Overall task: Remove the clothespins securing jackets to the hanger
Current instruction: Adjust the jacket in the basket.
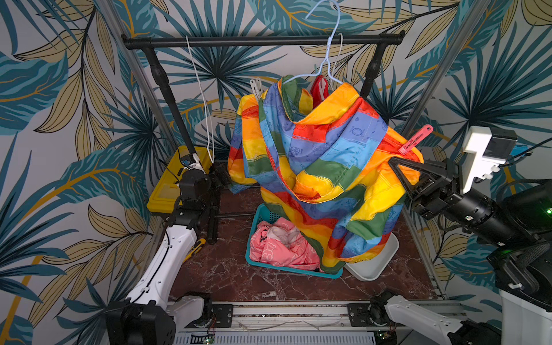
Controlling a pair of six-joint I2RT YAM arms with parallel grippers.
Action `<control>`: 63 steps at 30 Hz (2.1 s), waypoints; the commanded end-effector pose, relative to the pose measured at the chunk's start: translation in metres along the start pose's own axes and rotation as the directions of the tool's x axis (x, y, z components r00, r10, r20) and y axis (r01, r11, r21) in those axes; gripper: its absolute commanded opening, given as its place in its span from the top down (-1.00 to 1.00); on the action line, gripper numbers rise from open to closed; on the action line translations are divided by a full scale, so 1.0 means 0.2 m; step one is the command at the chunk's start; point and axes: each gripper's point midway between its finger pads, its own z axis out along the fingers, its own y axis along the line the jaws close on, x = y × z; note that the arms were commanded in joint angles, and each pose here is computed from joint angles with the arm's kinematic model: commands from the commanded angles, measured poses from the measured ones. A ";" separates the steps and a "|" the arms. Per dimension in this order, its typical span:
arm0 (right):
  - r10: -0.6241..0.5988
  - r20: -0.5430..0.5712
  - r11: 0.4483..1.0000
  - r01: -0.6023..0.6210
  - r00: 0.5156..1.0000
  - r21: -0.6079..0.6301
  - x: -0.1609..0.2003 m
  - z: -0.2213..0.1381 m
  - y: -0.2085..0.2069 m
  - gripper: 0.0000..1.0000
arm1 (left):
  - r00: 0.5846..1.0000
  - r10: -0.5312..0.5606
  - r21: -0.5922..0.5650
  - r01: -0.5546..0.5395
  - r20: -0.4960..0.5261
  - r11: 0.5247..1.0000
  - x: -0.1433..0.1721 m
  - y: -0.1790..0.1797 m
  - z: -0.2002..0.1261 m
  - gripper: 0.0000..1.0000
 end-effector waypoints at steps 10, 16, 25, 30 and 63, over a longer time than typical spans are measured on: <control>0.014 0.082 0.984 0.001 0.997 -0.180 -0.04 0.22 0.03 1.00 | 0.986 0.115 0.439 -0.052 -0.118 0.897 0.24 -0.49 -0.25 -0.99; 0.016 0.055 0.980 -0.005 0.998 -0.200 0.09 0.37 -0.06 1.00 | 0.972 0.123 0.466 -0.016 -0.200 0.885 0.42 -0.50 -0.28 -0.99; 0.022 -0.024 0.985 -0.026 0.999 -0.173 0.36 0.35 -0.13 1.00 | 0.927 0.184 0.496 0.002 -0.326 0.869 0.72 -0.57 -0.27 -0.99; 0.025 -0.069 0.995 -0.032 0.997 -0.094 0.55 0.26 -0.19 1.00 | 0.898 0.218 0.474 -0.012 -0.382 0.880 0.90 -0.55 -0.27 -0.99; 0.343 -0.317 0.905 -0.219 0.884 0.365 1.69 -0.23 -0.57 1.00 | 0.820 0.270 0.370 -0.077 -0.505 0.926 1.43 -0.28 -0.45 -0.99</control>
